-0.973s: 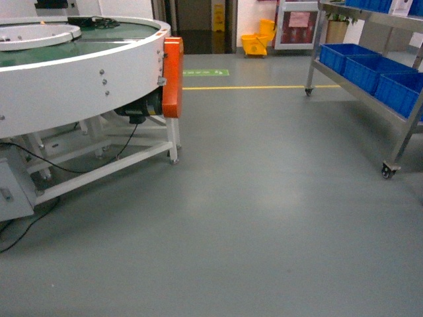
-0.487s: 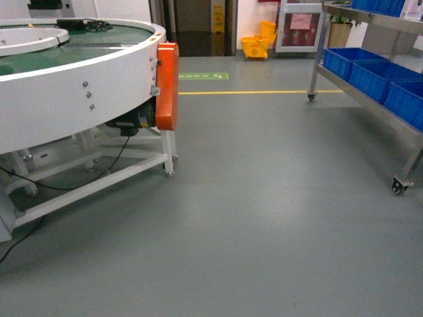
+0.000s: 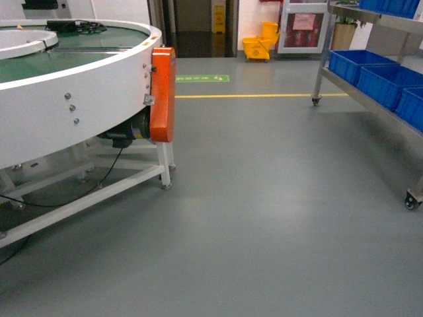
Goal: Pick red block from blue box to shelf
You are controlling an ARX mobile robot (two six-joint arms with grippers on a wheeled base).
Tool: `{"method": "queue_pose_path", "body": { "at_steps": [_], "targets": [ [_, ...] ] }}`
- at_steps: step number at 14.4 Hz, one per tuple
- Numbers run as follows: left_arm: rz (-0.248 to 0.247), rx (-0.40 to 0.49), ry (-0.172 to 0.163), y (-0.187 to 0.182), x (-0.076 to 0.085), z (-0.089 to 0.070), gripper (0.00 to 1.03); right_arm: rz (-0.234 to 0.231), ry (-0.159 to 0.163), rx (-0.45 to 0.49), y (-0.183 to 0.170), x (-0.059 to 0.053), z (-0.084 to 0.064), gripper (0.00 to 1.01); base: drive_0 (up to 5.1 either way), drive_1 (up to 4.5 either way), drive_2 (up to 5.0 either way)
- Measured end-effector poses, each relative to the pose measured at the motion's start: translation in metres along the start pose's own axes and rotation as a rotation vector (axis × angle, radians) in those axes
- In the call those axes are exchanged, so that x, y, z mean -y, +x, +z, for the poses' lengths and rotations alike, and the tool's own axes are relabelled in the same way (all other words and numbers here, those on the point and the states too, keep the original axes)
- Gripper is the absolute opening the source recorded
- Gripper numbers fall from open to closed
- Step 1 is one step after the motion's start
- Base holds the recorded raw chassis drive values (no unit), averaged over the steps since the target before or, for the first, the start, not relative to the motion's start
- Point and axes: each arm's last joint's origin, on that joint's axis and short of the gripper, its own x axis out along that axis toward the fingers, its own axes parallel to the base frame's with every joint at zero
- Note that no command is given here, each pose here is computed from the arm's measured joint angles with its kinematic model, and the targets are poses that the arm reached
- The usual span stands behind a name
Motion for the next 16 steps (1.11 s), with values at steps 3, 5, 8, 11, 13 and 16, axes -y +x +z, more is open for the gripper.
{"method": "queue_pose_path", "body": {
  "at_steps": [3, 5, 8, 11, 13, 16],
  "targets": [
    [-0.002, -0.003, 0.0, 0.0, 0.0001, -0.0003, 0.98, 0.0, 0.0, -0.005, 0.0, 0.0, -0.0005, 0.28, -0.1, 4.18, -4.4],
    [-0.001, -0.003, 0.0, 0.0, 0.0, -0.0003, 0.98, 0.0, 0.0, -0.003, 0.0, 0.0, -0.0003, 0.28, 0.0, 4.26, -4.3],
    [-0.002, 0.0, 0.0, 0.0, 0.0, 0.0, 0.98, 0.0, 0.0, -0.004, 0.0, 0.0, -0.0004, 0.28, 0.1, 4.43, -4.2],
    [-0.002, 0.0, 0.0, 0.0, 0.0001, 0.0, 0.98, 0.0, 0.0, -0.001, 0.0, 0.0, -0.0001, 0.28, 0.1, 4.48, -4.2],
    [-0.001, 0.0, 0.0, 0.0, 0.0, 0.0, 0.98, 0.0, 0.0, -0.003, 0.0, 0.0, -0.0003, 0.28, 0.0, 4.35, -4.3],
    [-0.002, 0.001, 0.0, 0.0, 0.0001, 0.0001, 0.98, -0.001, 0.0, -0.007, 0.0, 0.0, -0.0007, 0.28, 0.0, 2.91, -2.9]
  ]
}}
